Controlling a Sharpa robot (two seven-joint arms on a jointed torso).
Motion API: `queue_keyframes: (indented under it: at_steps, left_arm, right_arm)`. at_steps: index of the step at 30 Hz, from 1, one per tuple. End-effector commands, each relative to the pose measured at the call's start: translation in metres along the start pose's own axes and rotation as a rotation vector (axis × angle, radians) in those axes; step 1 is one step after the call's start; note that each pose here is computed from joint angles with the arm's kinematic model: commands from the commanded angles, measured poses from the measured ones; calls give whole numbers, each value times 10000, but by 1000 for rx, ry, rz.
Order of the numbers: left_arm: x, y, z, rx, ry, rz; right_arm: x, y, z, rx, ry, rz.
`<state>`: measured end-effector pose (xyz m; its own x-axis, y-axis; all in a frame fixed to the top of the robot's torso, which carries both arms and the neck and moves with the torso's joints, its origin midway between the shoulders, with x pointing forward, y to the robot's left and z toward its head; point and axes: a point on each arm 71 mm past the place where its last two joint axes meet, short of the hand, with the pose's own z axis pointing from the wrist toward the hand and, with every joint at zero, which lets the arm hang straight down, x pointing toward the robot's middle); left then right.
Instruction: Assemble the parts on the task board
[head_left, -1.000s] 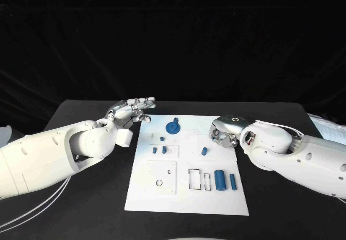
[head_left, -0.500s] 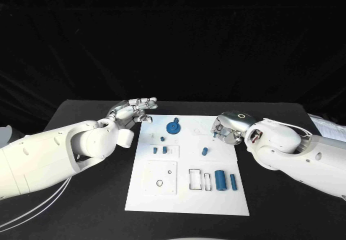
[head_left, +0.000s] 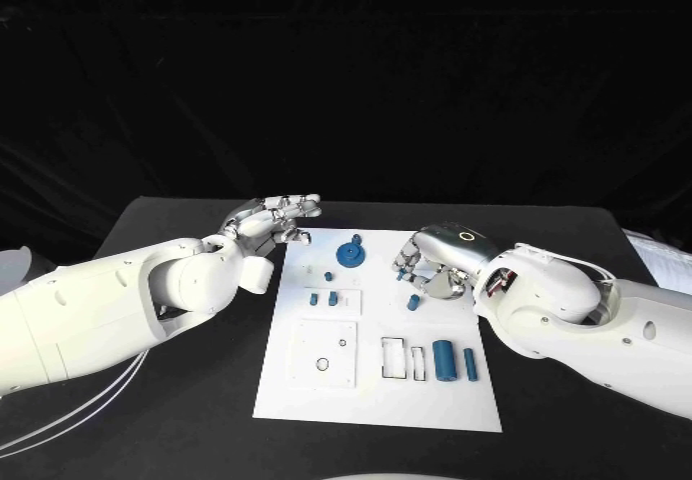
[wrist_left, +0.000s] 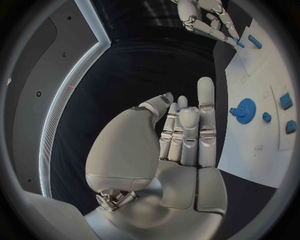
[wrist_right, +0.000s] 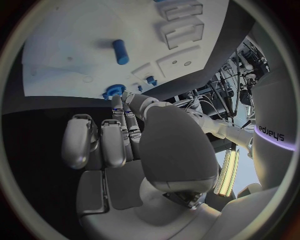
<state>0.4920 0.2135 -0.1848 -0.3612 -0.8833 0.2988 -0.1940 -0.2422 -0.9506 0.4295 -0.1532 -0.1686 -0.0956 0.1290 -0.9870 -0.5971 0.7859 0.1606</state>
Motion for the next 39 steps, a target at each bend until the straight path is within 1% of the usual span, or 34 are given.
queue_keyframes:
  at_steps: [1, 6, 14, 17, 22, 28, 39]
  left_arm:
    - [49, -1, 3, 4, 29, -4]
    - [66, 2, 2, 2, 34, -6]
    - [67, 9, 4, -7, 32, -30]
    - [81, 14, 5, -11, 36, -39]
    - [94, 19, 5, -15, 39, -49]
    - [101, 21, 5, -19, 42, -52]
    - [92, 22, 2, -22, 42, -53]
  right_arm:
    - [17, 132, 19, -39, -4, 22]
    - [122, 307, 56, -83, 19, 45]
    - [432, 622, 95, -154, 79, 110]
    - [532, 690, 113, -166, 104, 129]
    - [639, 741, 150, -173, 130, 148]
    - [714, 754, 192, -166, 154, 150]
    - [762, 739, 196, -153, 191, 133]
